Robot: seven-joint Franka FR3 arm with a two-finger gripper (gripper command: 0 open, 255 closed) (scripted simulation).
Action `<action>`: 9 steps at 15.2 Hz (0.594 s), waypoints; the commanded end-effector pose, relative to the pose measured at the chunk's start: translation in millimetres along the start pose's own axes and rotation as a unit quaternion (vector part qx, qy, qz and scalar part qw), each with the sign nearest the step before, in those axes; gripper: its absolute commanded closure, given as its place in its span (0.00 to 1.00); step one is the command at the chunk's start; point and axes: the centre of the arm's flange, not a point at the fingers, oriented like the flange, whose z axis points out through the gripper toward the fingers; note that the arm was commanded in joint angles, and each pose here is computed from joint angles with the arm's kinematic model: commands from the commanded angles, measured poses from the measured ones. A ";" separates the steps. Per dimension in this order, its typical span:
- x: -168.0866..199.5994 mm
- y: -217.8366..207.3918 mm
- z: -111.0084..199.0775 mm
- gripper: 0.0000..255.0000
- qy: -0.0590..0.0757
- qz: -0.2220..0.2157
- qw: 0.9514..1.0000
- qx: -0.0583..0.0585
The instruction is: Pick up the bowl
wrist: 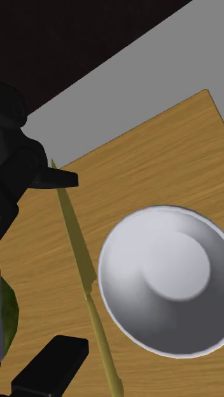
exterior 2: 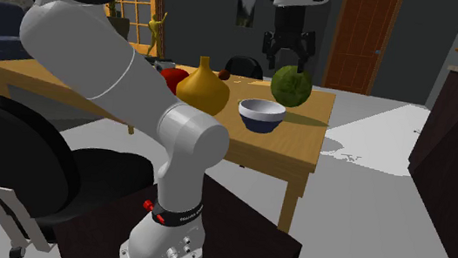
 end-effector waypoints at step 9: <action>-41.6 42.6 76.4 0.00 0.010 -0.011 0.999 0.051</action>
